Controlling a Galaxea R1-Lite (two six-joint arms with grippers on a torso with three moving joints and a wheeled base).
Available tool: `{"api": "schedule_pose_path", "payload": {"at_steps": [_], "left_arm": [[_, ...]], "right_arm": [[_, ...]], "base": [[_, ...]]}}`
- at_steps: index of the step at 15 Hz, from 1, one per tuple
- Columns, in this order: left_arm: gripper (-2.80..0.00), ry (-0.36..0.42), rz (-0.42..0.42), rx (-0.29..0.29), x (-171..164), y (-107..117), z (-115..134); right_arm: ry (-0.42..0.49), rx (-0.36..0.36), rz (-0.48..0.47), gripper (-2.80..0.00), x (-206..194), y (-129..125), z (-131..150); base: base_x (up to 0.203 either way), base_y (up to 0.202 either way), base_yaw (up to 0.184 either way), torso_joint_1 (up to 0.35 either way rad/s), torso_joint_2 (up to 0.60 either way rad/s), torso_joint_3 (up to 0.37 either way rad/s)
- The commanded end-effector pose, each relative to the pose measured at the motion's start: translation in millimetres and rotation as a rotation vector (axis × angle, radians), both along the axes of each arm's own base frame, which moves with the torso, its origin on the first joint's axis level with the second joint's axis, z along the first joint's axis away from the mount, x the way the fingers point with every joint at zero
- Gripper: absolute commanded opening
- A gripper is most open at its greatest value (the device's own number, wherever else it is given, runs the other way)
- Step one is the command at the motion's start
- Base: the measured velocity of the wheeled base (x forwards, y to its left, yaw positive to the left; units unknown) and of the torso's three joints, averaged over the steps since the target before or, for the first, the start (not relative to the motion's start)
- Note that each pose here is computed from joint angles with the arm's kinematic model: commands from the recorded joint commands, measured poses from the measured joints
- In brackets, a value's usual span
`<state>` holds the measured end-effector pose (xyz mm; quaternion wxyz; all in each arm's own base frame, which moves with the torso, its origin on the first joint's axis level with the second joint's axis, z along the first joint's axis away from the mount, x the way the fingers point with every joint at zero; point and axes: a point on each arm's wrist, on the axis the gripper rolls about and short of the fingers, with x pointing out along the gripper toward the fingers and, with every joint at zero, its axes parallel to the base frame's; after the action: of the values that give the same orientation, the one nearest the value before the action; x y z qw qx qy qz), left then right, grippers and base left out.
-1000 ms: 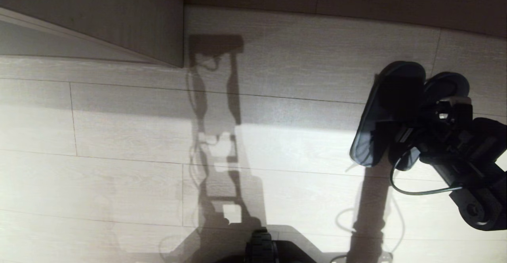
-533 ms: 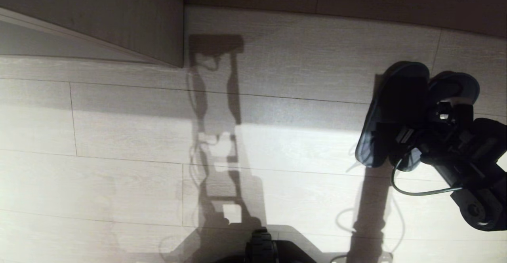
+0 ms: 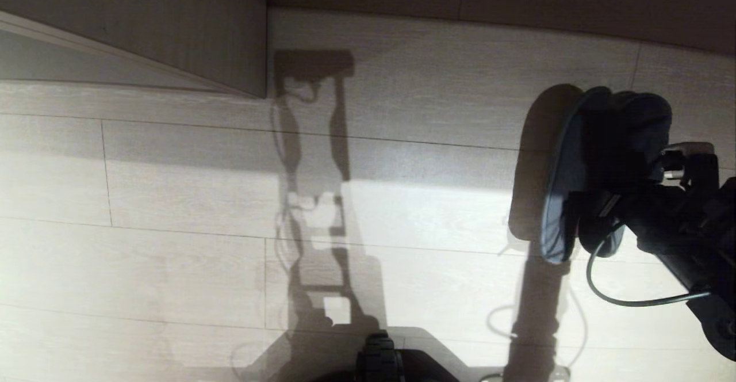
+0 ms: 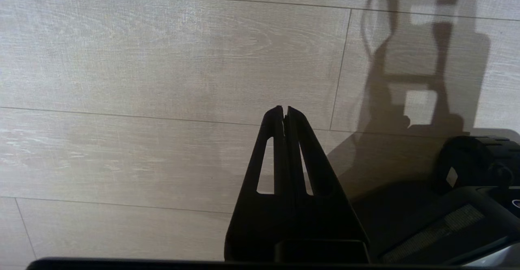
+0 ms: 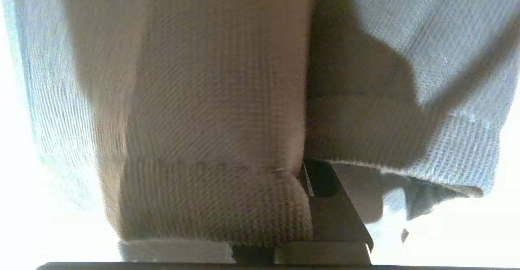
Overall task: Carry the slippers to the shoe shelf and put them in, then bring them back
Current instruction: Pick up the slippers on the floor, then place the slippers into the shoe cabinet
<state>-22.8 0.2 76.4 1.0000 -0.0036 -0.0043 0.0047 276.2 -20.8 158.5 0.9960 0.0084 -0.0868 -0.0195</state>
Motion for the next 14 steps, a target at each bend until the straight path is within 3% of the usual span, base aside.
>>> {"api": "schedule_pose_path", "payload": {"at_steps": [1,8,14], "left_arm": [[-2.8,-0.002,0.001,-0.001,-0.2,0.0,0.0],[-2.8,-0.002,0.001,0.001,-0.1,0.0,0.0],[-2.8,-0.001,0.0,0.001,0.0,0.0,0.0]], "right_arm": [[-0.088,-0.009,0.011,-2.8,-26.1,2.5,25.5],[-0.103,-0.032,0.098,-2.8,-122.9,13.3,59.4],[-0.063,-0.041,0.115,-2.8,-214.2,20.1,68.9]], "base": [[0.0,0.0,0.0,0.0,0.0,0.0],[0.0,0.0,0.0,0.0,0.0,0.0],[0.0,0.0,0.0,0.0,0.0,0.0]]}}
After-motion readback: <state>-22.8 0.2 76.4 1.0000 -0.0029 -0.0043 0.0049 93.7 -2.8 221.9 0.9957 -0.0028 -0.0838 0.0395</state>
